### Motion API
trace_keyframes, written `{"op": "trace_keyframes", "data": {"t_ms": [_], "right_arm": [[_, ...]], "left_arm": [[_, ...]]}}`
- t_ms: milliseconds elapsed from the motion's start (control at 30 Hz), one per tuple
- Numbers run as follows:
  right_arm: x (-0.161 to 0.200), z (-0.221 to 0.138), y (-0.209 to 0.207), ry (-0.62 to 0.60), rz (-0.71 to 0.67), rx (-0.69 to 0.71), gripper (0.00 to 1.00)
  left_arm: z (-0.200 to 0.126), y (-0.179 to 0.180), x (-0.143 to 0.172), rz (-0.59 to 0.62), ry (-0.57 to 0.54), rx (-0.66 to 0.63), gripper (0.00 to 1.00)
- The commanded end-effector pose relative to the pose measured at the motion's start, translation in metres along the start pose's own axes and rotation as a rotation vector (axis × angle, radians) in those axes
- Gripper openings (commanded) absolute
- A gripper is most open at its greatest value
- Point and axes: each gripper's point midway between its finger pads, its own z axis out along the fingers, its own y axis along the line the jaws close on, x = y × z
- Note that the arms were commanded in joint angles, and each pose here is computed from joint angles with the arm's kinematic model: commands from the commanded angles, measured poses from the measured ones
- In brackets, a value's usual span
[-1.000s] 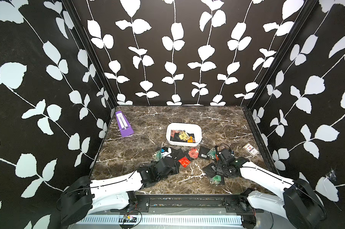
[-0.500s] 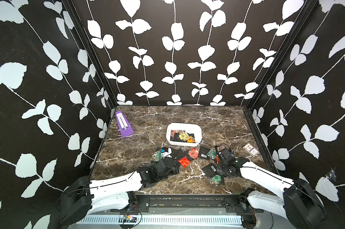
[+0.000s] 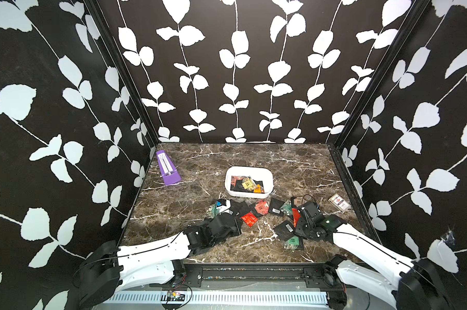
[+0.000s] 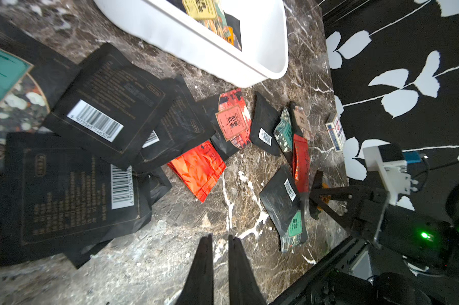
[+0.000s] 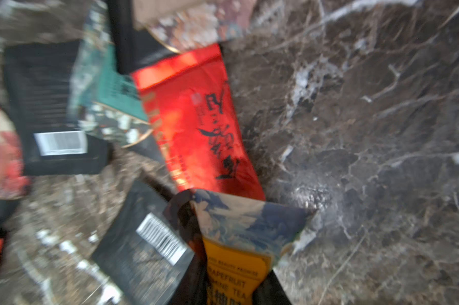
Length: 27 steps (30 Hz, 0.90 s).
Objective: Put the tea bags into the storage box
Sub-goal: Pick up the tea bag from the center of the board, then place the tea bag in the storage box.
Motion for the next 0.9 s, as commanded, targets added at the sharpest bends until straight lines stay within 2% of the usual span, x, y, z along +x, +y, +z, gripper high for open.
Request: {"op": "trace_keyframes", "data": {"t_ms": [0,200,400,600,867], "right_arm": [[-0.022,-0.029,0.026,-0.050,-0.013,-0.098,0.28],[-0.073,-0.067,0.089,-0.131,-0.087,-0.230,0.28],[-0.118,-0.067,0.178,-0.141,-0.218,-0.294,0.27],[-0.148,-0.033,0.248,-0.125,-0.281,-0.313,0.27],[-0.159,0.018,0.281,-0.069,-0.299,-0.272,0.27]], "left_arm": [[-0.006,0.013,-0.002,0.022,-0.023,-0.047,0.11],[-0.011,0.025,-0.003,0.024,-0.037,-0.085,0.11],[-0.013,0.031,-0.001,0.010,-0.041,-0.086,0.11],[-0.013,0.034,0.002,0.012,-0.030,-0.085,0.11],[-0.014,0.034,0.004,0.029,-0.020,-0.083,0.11]]}}
